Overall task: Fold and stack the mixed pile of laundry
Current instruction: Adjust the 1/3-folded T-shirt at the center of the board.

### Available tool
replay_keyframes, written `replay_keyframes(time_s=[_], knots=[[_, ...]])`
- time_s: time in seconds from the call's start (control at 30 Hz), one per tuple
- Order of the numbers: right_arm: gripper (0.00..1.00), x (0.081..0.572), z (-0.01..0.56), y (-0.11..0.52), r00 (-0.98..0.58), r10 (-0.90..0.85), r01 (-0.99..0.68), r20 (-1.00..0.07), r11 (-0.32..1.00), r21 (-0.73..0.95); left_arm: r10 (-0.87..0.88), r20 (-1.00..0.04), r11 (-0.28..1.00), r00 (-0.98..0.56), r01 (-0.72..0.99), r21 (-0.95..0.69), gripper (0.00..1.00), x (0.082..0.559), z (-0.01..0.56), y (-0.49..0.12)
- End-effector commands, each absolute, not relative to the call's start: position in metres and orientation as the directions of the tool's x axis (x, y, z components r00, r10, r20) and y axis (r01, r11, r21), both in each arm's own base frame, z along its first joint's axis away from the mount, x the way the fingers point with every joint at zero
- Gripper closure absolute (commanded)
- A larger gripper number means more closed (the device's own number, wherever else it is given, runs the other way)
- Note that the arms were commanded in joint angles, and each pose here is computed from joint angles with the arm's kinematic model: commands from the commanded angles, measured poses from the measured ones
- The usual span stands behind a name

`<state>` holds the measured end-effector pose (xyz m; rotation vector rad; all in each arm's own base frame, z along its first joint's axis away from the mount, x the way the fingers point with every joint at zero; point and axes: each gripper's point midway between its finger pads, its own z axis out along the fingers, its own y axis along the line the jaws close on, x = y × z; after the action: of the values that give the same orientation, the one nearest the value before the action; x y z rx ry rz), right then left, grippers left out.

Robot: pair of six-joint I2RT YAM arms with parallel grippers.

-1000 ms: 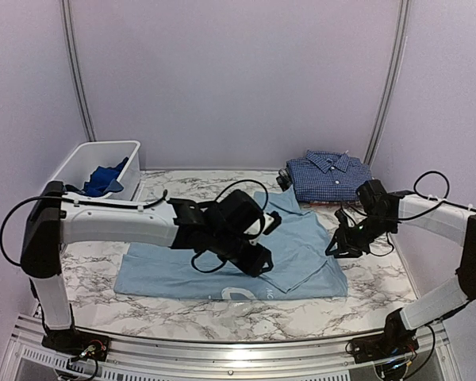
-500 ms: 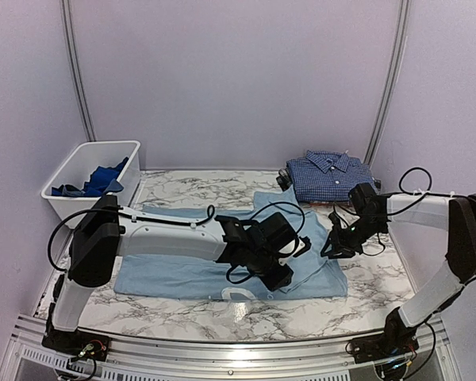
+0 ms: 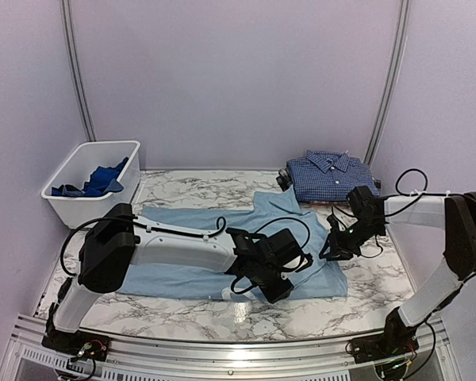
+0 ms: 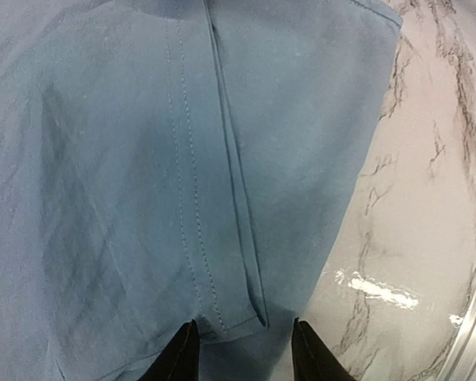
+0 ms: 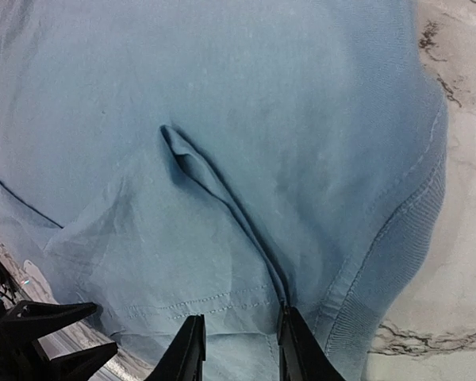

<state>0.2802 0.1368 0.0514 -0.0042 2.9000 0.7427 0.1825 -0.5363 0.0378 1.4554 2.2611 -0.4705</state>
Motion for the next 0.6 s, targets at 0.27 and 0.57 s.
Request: replay_keyframes(time_s=[0.27,0.57], knots=[[0.69,0.281,0.038,0.128,-0.991,0.035,-0.022,-0.13,0.912,0.41,0.788,-0.507,0.406,-0.349,0.914,0.001,0.58,0.19,0.043,-0.536],[0.81,0.28,0.036,0.134,-0.992,0.019,-0.038,-0.128,0.905,0.423,0.766,-0.531,0.425,-0.362,0.905,-0.004,0.56,0.193,0.054,-0.541]])
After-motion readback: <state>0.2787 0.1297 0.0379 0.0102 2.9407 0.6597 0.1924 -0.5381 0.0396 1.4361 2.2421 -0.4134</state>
